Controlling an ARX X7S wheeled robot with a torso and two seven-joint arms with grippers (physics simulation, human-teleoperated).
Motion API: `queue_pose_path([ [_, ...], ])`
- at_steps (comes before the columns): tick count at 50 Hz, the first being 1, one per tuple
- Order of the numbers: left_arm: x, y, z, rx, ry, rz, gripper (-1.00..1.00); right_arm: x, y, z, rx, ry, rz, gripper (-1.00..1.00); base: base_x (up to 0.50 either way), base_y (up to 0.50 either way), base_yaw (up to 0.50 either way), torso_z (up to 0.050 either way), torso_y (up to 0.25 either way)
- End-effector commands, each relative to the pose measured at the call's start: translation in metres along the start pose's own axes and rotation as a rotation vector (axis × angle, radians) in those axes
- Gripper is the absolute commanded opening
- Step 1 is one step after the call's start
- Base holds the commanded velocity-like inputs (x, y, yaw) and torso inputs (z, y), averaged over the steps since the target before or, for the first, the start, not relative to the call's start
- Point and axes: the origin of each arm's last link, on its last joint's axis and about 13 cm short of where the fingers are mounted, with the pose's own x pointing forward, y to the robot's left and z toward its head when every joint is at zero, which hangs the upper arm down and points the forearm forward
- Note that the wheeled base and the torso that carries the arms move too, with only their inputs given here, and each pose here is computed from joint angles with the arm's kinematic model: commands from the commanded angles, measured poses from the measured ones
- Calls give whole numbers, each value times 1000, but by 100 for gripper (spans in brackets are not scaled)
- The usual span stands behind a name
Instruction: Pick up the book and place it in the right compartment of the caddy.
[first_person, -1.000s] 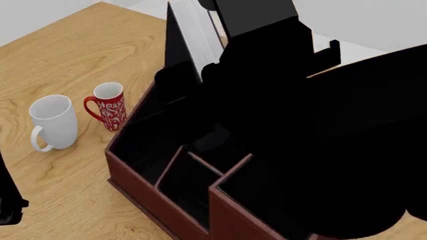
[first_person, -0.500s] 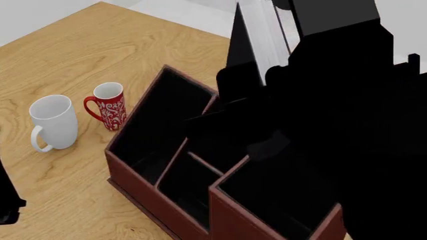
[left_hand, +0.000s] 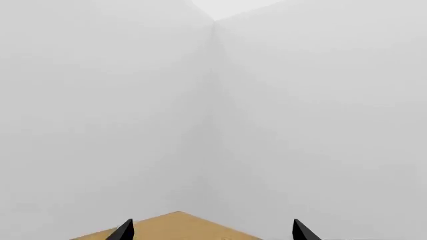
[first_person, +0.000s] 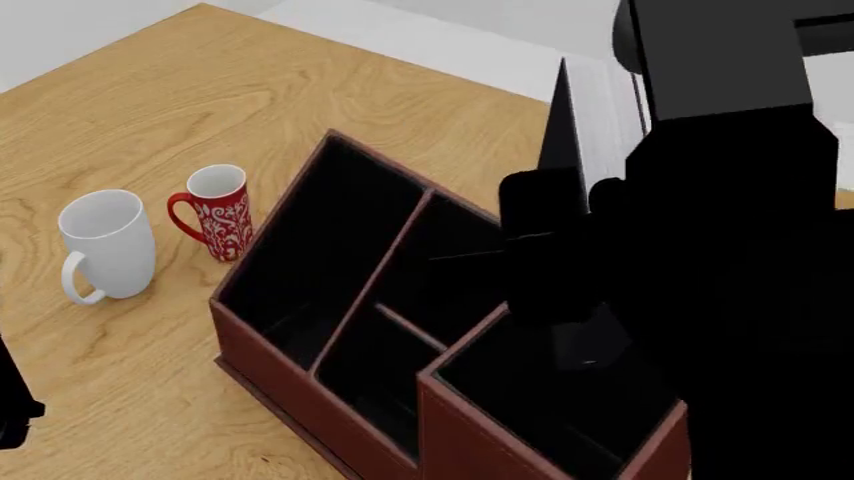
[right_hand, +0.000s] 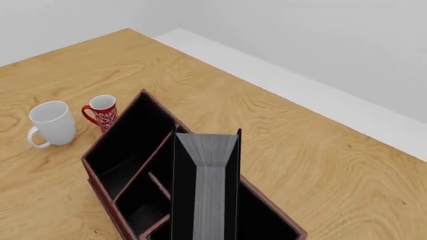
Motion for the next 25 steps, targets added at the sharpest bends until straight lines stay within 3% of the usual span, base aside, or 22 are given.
queue_pose_path([
  [1,0,4,1,-27,14,8,100,3,4,1,17,7,-85,-100,0,0,0,0,0],
  [25,-4,5,11,-31,-16,-17,100,16,15,-9,-9,81,-85,-100,0,0,0,0,1],
])
